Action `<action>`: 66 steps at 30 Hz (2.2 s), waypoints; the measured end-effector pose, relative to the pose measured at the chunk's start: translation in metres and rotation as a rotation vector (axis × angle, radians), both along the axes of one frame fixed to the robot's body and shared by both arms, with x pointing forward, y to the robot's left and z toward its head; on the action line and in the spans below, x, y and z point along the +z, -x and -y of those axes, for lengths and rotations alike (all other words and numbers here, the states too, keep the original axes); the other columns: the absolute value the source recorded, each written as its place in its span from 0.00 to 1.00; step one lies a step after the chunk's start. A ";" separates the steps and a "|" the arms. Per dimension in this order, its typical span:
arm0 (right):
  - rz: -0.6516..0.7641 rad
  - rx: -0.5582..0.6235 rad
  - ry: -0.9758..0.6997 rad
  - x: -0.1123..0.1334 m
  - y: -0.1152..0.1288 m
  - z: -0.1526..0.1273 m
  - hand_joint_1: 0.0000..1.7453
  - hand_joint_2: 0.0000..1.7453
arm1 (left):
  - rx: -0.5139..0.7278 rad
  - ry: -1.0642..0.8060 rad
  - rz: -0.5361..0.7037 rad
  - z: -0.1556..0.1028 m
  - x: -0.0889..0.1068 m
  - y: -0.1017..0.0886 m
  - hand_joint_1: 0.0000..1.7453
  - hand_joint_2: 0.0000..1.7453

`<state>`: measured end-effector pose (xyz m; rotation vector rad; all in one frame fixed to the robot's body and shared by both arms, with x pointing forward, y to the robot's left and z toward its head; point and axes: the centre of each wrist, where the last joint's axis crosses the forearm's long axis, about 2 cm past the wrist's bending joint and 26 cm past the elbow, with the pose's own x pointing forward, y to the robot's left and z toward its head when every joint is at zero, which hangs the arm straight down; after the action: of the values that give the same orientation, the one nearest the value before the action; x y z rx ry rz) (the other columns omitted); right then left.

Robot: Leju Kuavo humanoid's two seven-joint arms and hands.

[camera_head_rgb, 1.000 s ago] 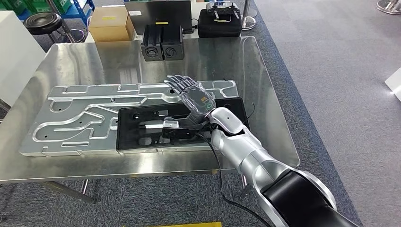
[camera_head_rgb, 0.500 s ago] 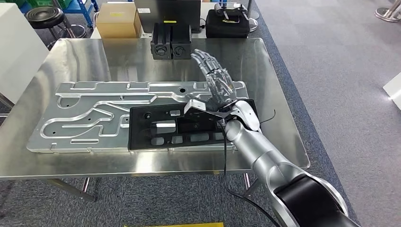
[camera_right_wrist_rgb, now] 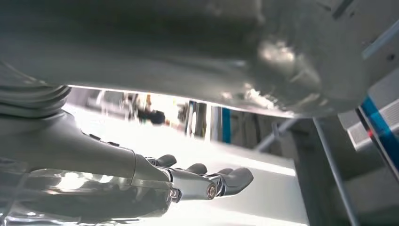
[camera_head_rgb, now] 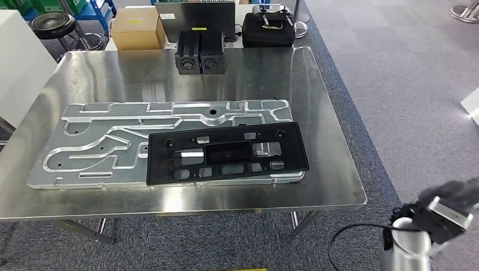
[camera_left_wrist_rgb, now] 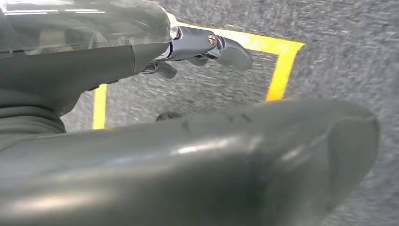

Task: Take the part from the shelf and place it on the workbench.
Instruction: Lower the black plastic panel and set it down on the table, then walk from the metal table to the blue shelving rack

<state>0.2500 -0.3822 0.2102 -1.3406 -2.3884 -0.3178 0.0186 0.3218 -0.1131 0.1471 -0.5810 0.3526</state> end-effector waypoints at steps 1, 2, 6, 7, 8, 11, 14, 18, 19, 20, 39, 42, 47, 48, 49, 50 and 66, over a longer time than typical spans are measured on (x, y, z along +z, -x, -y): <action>-0.016 -0.017 0.023 -0.003 0.013 0.002 0.00 0.00 | 0.015 0.000 0.008 -0.001 0.000 -0.001 0.00 0.00; -0.035 -0.030 0.051 -0.006 0.025 0.003 0.00 0.00 | 0.029 0.000 0.015 -0.001 0.000 -0.002 0.00 0.00; -0.101 -0.049 0.151 -0.013 0.061 -0.005 0.00 0.00 | 0.064 0.003 0.042 -0.004 0.001 -0.004 0.00 0.00; -0.115 -0.045 0.157 -0.015 0.067 -0.008 0.00 0.00 | 0.071 0.004 0.045 -0.004 0.001 -0.005 0.00 0.00; -0.132 -0.038 0.155 -0.018 0.072 -0.010 0.00 0.00 | 0.078 0.005 0.047 -0.004 0.001 -0.006 0.00 0.00; -0.208 -0.003 0.146 -0.031 0.081 -0.015 0.00 0.00 | 0.097 0.004 0.042 -0.005 0.001 -0.005 0.00 0.00; -0.309 0.020 0.153 -0.048 0.080 -0.021 0.00 0.00 | 0.117 0.008 0.032 -0.004 0.001 -0.005 0.00 0.00; -0.438 0.016 0.113 -0.071 0.067 -0.033 0.00 0.00 | 0.152 0.021 0.016 -0.002 0.001 -0.008 0.00 0.00; -0.466 0.016 0.091 -0.077 0.062 -0.036 0.00 0.00 | 0.163 0.023 0.010 -0.002 0.001 -0.009 0.00 0.00; -0.493 0.017 0.068 -0.084 0.057 -0.037 0.00 0.00 | 0.173 0.023 0.005 -0.002 0.001 -0.010 0.00 0.00; -1.097 -0.266 -0.305 -0.246 0.159 0.038 0.00 0.00 | 0.143 0.042 0.038 0.009 0.000 -0.009 0.00 0.00; -1.177 -0.325 -0.345 -0.261 0.177 0.039 0.00 0.00 | 0.135 0.041 0.037 0.009 0.000 -0.010 0.00 0.00; -1.258 -0.392 -0.398 -0.275 0.192 0.040 0.00 0.00 | 0.117 0.044 0.037 0.011 0.000 -0.012 0.00 0.00; -1.268 -0.400 -0.408 -0.277 0.194 0.040 0.00 0.00 | 0.114 0.045 0.038 0.012 0.000 -0.013 0.00 0.00; -1.277 -0.406 -0.419 -0.278 0.195 0.040 0.00 0.00 | 0.113 0.046 0.039 0.012 0.001 -0.013 0.00 0.00; -1.286 -0.411 -0.430 -0.280 0.198 0.039 0.00 0.00 | 0.112 0.045 0.038 0.012 0.001 -0.013 0.00 0.00; -1.964 -0.082 -0.699 -0.311 0.183 -0.034 0.00 0.00 | 0.225 0.037 -0.073 0.007 0.001 -0.014 0.00 0.00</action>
<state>0.0667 -0.3486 -0.1007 -0.6284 -0.4601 0.1615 0.0325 0.3147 -0.1123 0.1894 -0.4864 0.5735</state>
